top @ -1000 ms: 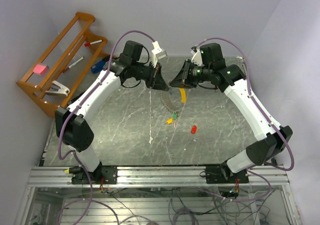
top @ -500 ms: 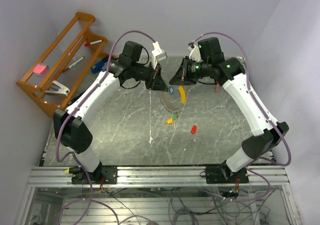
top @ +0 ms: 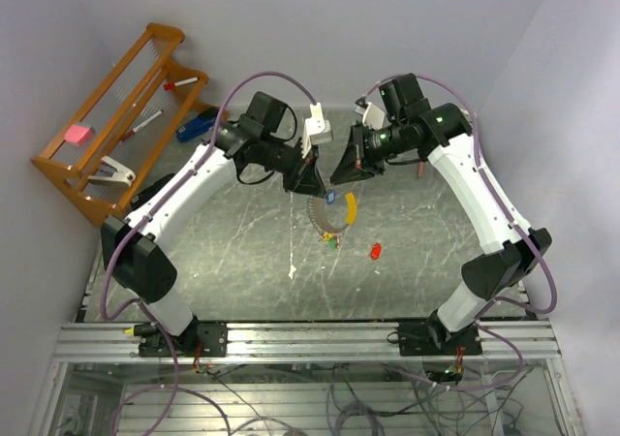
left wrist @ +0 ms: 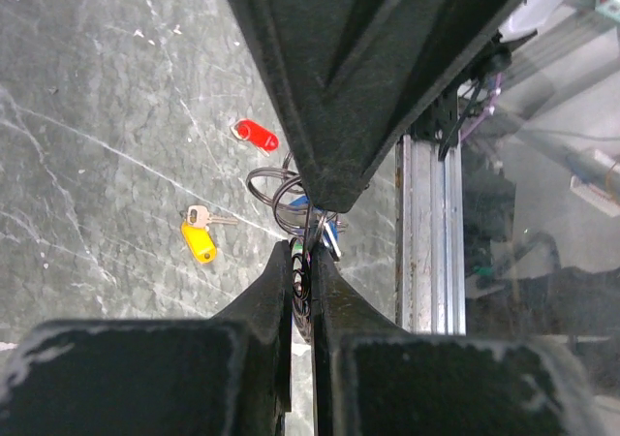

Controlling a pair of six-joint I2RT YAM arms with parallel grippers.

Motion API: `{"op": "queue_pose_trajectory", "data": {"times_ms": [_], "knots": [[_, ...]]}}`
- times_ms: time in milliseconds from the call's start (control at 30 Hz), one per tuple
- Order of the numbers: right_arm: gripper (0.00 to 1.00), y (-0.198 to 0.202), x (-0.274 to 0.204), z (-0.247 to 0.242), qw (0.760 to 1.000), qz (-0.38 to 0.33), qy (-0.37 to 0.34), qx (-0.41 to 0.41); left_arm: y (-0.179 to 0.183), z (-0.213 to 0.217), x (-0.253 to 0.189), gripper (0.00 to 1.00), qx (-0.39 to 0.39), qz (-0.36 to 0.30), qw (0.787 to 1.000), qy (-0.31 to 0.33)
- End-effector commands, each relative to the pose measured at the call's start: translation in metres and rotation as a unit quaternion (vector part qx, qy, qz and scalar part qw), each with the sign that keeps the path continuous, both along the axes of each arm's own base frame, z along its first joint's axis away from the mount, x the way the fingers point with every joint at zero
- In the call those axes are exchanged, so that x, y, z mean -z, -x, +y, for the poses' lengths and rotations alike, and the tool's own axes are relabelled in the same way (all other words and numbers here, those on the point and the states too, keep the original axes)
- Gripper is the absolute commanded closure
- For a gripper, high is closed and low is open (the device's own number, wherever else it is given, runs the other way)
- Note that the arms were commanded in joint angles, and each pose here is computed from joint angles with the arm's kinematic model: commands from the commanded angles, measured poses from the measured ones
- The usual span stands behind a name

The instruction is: Put the keys on the keyring

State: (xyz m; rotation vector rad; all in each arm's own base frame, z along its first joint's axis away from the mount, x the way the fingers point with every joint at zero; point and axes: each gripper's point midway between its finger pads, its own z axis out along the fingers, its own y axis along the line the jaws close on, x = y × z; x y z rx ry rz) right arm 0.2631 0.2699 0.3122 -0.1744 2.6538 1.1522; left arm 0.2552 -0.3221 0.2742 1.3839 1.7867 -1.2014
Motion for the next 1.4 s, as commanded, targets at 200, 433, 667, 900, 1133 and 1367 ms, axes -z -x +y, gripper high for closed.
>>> {"op": "queue_pose_trajectory", "data": {"times_ms": [200,433,667,900,1133,1367], "knots": [[1.00,0.044,0.007,-0.009,0.994,0.085,-0.043,-0.046,0.022,0.009,0.003,0.93,0.060,-0.066,0.995,-0.042],[1.00,0.053,0.018,-0.010,0.991,0.115,-0.042,-0.058,0.029,0.003,0.000,0.93,0.086,-0.086,0.991,-0.047],[1.00,0.053,0.020,-0.006,0.988,0.121,-0.063,-0.071,0.040,-0.004,0.004,0.93,0.101,-0.088,0.989,-0.055],[1.00,0.030,0.004,-0.006,0.996,0.060,-0.042,-0.049,0.037,-0.011,0.000,0.93,0.077,-0.080,0.992,-0.065],[1.00,0.026,-0.008,-0.019,0.999,0.023,-0.001,-0.038,0.040,-0.011,0.019,0.93,0.081,-0.040,0.992,-0.085],[1.00,0.029,-0.006,-0.028,0.999,0.018,0.024,-0.022,0.036,-0.011,0.016,0.93,0.074,-0.048,0.992,-0.088]]}}
